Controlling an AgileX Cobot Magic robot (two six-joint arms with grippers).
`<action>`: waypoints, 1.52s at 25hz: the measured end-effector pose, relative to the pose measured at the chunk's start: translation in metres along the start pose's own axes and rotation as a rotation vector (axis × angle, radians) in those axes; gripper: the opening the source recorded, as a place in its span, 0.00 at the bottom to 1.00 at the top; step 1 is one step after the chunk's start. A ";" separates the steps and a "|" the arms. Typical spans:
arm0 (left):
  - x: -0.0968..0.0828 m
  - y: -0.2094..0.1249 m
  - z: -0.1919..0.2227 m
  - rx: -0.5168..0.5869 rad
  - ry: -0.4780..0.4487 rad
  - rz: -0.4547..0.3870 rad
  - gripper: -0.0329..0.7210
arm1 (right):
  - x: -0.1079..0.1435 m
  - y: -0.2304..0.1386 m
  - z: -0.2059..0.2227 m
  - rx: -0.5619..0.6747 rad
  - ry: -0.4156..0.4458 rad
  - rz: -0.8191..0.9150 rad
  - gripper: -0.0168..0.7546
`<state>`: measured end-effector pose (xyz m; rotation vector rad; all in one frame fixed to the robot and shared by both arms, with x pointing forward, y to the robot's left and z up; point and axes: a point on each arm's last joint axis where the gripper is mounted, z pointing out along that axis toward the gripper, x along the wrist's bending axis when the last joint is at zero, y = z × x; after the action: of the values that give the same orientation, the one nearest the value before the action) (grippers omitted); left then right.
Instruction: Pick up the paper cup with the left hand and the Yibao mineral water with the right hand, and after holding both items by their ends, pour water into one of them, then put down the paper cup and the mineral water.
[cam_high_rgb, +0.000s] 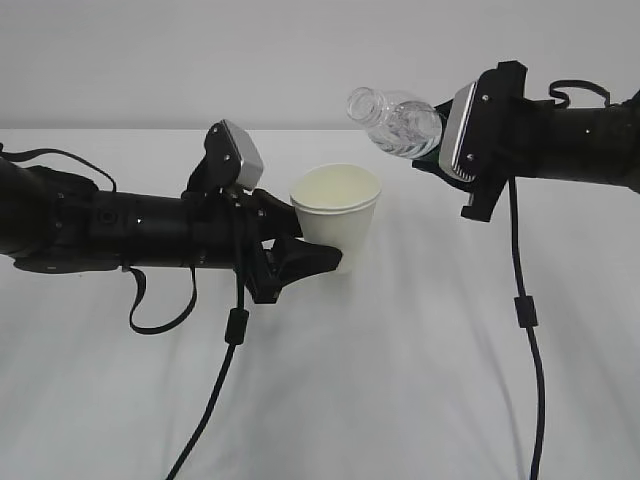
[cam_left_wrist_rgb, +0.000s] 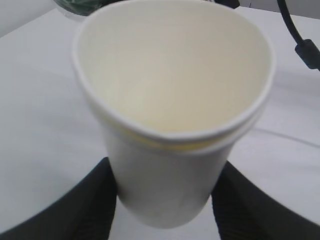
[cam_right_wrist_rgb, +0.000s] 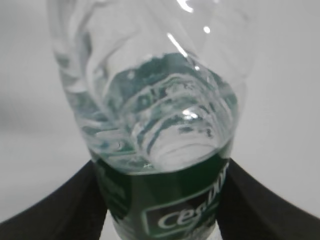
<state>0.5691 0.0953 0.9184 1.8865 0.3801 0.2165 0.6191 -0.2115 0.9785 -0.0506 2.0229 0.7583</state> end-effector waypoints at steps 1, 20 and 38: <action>0.000 0.000 0.000 0.000 0.000 0.000 0.58 | 0.000 0.000 0.000 0.000 -0.001 -0.003 0.61; -0.002 0.002 0.000 -0.021 -0.026 0.000 0.57 | -0.001 0.000 0.000 0.005 0.000 -0.134 0.61; -0.004 0.001 0.000 -0.008 -0.045 -0.002 0.57 | -0.001 0.000 0.000 0.005 0.000 -0.263 0.61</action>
<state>0.5654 0.0936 0.9193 1.8798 0.3499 0.1741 0.6196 -0.2119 0.9788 -0.3074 1.9688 0.5856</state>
